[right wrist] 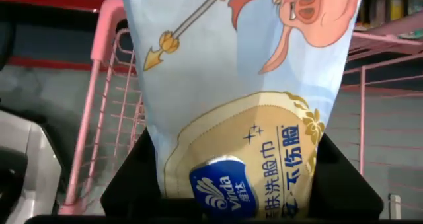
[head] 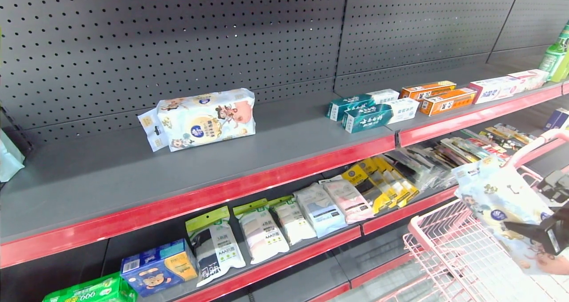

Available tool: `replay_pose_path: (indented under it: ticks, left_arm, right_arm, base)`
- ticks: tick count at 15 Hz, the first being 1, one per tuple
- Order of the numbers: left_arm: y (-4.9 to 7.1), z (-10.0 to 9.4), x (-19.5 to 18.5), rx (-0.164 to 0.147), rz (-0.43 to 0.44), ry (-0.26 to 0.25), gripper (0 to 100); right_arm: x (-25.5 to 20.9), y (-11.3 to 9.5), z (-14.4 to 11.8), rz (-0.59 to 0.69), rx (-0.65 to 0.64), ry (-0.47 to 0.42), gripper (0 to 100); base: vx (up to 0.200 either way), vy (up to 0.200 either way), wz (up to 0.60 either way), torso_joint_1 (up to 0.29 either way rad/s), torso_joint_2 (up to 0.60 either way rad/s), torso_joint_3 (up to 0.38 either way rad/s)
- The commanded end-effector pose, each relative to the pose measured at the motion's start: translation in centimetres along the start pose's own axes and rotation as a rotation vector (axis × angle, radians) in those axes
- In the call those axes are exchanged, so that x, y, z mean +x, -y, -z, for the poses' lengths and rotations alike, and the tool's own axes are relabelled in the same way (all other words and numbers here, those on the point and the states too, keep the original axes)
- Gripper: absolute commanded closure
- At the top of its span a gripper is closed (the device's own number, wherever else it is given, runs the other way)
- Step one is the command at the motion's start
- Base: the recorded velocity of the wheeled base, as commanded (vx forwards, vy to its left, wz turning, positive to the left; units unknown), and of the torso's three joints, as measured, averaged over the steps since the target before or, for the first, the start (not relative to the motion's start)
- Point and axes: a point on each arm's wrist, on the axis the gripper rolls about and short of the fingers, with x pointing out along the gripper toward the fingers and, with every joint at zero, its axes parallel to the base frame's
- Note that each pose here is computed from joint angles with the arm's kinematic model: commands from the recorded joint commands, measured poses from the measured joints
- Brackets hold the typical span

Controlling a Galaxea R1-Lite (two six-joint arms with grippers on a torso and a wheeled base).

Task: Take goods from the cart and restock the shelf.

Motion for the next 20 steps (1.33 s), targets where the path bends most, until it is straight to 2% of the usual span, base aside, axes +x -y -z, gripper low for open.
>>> replay_pose_path:
  ticks: [1,2,3,5,7,10,16,20]
  left_arm:
    - [0.0,0.0,0.0,0.000,0.000,-0.001,0]
    - [0.0,0.0,0.0,0.000,0.000,-0.001,0]
    - [0.0,0.0,0.0,0.000,0.000,-0.001,0]
    - [0.0,0.0,0.0,0.001,0.000,-0.001,0]
    - [0.0,0.0,0.0,0.000,0.000,-0.001,0]
    - [0.0,0.0,0.0,0.000,0.000,-0.001,0]
    - [0.0,0.0,0.0,0.000,0.000,-0.001,0]
    - [0.0,0.0,0.0,0.000,0.000,-0.001,0]
  right_arm:
    - [-7.0,-3.8,-3.3,0.153,0.016,0.152,100]
    - [-8.0,-4.6,-3.4,0.192,0.010,0.164,100]
    - [-10.5,-6.4,-3.5,0.267,-0.008,0.211,100]
    - [-12.4,-8.4,-3.9,0.305,-0.030,0.284,100]
    - [-13.6,-9.3,-4.3,0.356,-0.064,0.321,100]
    - [-14.5,-10.2,-4.2,0.374,-0.079,0.361,100]
    - [-15.0,-11.1,-3.6,0.374,-0.072,0.374,100]
    - [-14.9,-11.2,-3.5,0.373,-0.072,0.369,100]
  base:
    - [0.000,0.000,0.00,0.000,0.00,0.000]
    - [0.000,0.000,0.00,0.000,0.00,0.000]
    - [0.000,0.000,0.00,0.000,0.00,0.000]
    - [0.000,0.000,0.00,0.000,0.00,0.000]
    - [0.000,0.000,0.00,0.000,0.00,0.000]
    - [0.000,0.000,0.00,0.000,0.00,0.000]
    - [0.000,0.000,0.00,0.000,0.00,0.000]
    - [0.000,0.000,0.00,0.182,-0.41,-0.218]
